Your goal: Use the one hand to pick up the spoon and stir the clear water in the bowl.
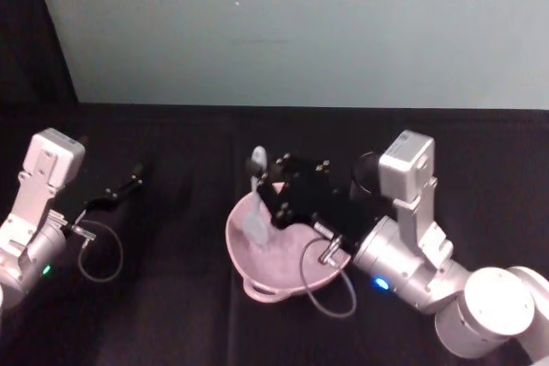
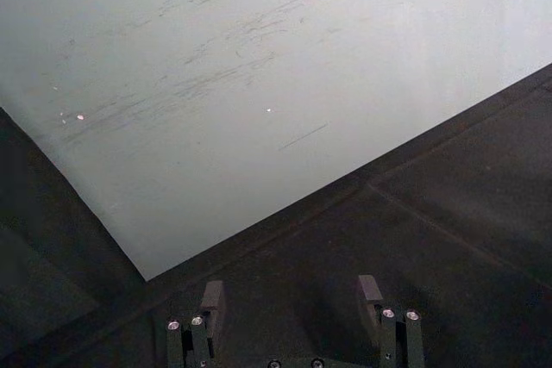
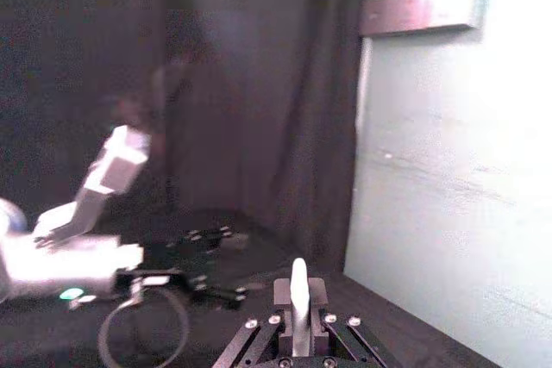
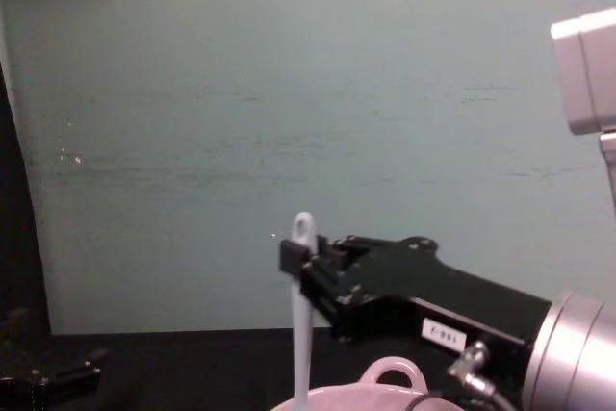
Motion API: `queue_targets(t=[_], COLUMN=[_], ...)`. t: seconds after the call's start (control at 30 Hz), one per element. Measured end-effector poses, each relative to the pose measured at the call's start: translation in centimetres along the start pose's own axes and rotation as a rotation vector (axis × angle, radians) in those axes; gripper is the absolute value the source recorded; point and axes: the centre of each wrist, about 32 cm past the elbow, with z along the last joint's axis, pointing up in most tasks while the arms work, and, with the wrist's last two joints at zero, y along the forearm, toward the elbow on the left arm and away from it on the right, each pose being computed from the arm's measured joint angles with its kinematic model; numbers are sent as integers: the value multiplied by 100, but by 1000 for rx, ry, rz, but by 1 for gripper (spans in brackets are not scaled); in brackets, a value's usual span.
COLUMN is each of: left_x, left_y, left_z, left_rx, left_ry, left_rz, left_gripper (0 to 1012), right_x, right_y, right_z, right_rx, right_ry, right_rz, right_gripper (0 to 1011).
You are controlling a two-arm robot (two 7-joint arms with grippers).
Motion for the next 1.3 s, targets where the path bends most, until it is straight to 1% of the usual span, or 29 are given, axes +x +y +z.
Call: queue_targets(t=[0.1,0.17,0.2,0.3,0.33,0.43,0.53,0.7,0.73,0.87,0.93,0.97,1.03,1.13,1.17,1.23,1.27,1.3], left_x=[1,0,0,0,0,0,0,0,0,0,0,0,0,0,0,0,0,0], left_y=[0,0,0,0,0,0,0,0,0,0,0,0,0,0,0,0,0,0], left_z=[0,0,0,0,0,0,0,0,0,0,0,0,0,0,0,0,0,0], left_rx=[0,0,0,0,0,0,0,0,0,0,0,0,0,0,0,0,0,0], left_ry=[0,0,0,0,0,0,0,0,0,0,0,0,0,0,0,0,0,0], left_rz=[0,0,0,0,0,0,0,0,0,0,0,0,0,0,0,0,0,0], left_gripper=[1005,1005,1005,1005,1005,1005,1005,1005,1005,1005,1005,1005,1005,1005,1005,1005,1005,1005], right_x=[66,151,151,250,250,332,384,436,436,427,410,387,360,273,222,178,127,127], right_y=[8,2,2,-36,-36,-104,-169,-265,-265,-314,-321,-323,-321,-297,-282,-268,-249,-249], right_z=[-35,-80,-80,-125,-125,-135,-117,-71,-71,-26,-14,5,19,45,57,68,79,79], right_rx=[7,9,9,1,1,-11,-18,-26,-26,-38,-46,-52,-61,-74,-77,-78,-76,-76], right_ry=[22,42,42,53,53,40,18,-17,-17,-53,-68,-84,-99,-124,-133,-139,-142,-142], right_rz=[-26,-61,-61,-109,-109,-147,-170,-193,-193,-182,-170,-154,-133,-75,-47,-23,2,2], right_gripper=[118,118,117,118,117,117,118,118,118,118,118,117,118,118,117,118,118,118])
